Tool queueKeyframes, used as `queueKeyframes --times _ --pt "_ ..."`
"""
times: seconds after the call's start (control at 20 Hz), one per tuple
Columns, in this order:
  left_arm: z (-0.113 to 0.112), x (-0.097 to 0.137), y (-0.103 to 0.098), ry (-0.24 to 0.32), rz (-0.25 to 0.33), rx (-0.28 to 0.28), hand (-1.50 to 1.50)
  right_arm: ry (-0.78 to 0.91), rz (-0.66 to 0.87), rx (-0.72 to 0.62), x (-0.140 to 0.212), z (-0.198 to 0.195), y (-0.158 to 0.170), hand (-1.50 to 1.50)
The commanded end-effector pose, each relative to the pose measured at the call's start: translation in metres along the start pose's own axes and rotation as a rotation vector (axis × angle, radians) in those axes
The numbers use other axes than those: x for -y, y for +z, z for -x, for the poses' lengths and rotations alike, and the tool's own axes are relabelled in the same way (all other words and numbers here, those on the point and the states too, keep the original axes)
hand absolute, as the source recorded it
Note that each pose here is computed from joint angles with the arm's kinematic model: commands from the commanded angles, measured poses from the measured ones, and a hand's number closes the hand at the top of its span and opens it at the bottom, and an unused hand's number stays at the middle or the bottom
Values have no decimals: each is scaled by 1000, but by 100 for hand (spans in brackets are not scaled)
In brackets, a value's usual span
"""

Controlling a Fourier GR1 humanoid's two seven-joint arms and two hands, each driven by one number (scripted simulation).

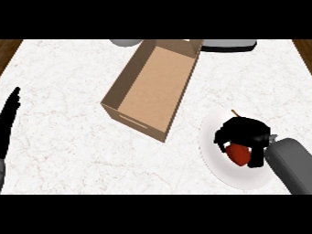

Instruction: Pick the bell pepper from the plate and place it in the cardboard box

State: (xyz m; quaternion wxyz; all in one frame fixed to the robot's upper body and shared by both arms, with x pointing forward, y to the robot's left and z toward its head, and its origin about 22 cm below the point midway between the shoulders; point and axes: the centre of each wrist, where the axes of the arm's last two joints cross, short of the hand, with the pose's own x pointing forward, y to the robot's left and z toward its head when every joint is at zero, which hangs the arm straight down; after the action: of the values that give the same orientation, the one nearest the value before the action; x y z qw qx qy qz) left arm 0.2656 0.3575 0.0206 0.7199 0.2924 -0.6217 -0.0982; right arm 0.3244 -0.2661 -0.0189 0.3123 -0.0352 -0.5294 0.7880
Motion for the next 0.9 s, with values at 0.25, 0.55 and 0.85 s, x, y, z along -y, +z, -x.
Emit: queueKeyframes --times 0.25,0.55,0.85 --pt "-8 14 -4 18 15 21 0 -108 264 -291 40 49 16 150" --pt "-4 12 1 -1 24 26 0 -126 472 -523 90 77 41 150" --pt "6 7 2 30 20 14 0 -9 668 -549 130 93 94 150"
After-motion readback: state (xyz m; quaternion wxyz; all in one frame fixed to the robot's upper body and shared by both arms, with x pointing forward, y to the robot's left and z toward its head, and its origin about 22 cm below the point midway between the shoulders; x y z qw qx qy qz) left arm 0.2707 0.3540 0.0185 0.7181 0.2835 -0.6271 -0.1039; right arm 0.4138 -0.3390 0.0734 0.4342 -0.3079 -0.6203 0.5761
